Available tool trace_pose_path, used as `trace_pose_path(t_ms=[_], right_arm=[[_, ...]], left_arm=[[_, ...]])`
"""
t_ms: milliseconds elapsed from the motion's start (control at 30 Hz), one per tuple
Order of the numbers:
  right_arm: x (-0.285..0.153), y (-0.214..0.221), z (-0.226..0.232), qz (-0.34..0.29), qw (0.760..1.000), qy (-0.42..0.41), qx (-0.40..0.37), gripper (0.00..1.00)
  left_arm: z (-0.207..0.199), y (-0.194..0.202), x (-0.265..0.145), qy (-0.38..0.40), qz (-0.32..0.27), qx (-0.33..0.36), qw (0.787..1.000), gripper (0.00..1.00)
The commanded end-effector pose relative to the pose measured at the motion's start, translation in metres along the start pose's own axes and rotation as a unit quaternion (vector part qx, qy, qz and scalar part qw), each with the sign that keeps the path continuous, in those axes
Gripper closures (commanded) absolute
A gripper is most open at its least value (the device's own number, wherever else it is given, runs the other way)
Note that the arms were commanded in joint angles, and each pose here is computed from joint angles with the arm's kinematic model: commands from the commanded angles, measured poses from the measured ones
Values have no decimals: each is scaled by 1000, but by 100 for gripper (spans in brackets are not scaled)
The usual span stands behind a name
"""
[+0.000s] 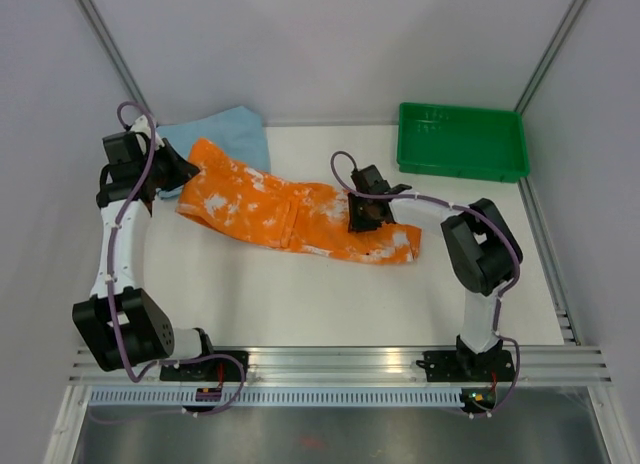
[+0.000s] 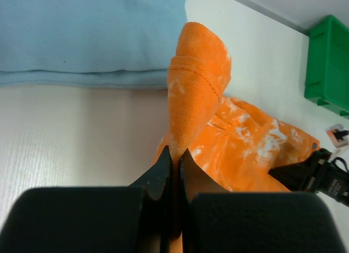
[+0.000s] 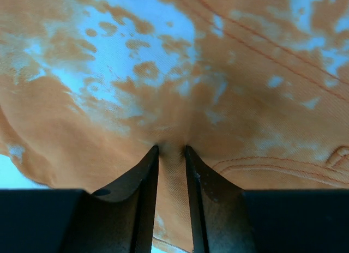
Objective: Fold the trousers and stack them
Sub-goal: Fold the trousers
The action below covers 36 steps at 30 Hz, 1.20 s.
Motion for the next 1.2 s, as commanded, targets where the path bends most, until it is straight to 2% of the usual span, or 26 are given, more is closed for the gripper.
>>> trace_pose_path(t_ms=[0,133,200,300,367,467,567,633,667,733,833,867,967,1167], right_arm=[[26,6,29,11,999,-38,-14,68],[23,-14,41,8,999,-43,-14,70],[4,-39,49,-22,999,-45,-18,69],[-34,-67,43,-48,998,-27,-20,64],[-60,-80,38,-71,997,-23,-24,61],[-83,-86,15,-78,997,-8,-13,59],[-98,-81,-19,-77,996,43,16,59],[-101,-72,-48,-71,994,72,53,59],[-114,-76,-65,-90,989,86,76,57],[-121,-69,-85,-98,985,99,102,52],[-151,-74,-113,-141,973,119,136,7],[-165,-79,-126,-160,967,124,152,2],[-194,-91,-149,-183,958,128,179,2],[-210,-92,-181,-187,949,132,215,2]], left_arm=[[-24,-25,-16,55,-34,-2,998,98],[-46,-30,-20,67,-35,5,997,98],[-63,-33,-15,50,-32,25,998,98],[-80,-32,-5,51,-9,2,999,98],[-93,-30,0,50,-8,10,999,98],[-117,-26,6,62,0,24,998,98],[-147,-19,10,82,14,41,996,98],[-174,-8,11,106,25,55,992,98],[-183,-4,11,116,29,57,991,98],[-209,8,12,135,34,61,988,98],[-243,26,17,156,43,67,985,98],[-250,33,26,153,52,69,984,98],[-281,50,36,157,57,70,983,98],[-339,94,49,176,71,66,980,98]])
Point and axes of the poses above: each gripper's point midway between its finger pads, its own x axis out along the fingers, its own z axis along the line the jaws close on, y = z × x, the point moved 6 cm from there along -x, back along the fingers, and after that the axes turned 2 degrees about x, right-handed, at the moved point
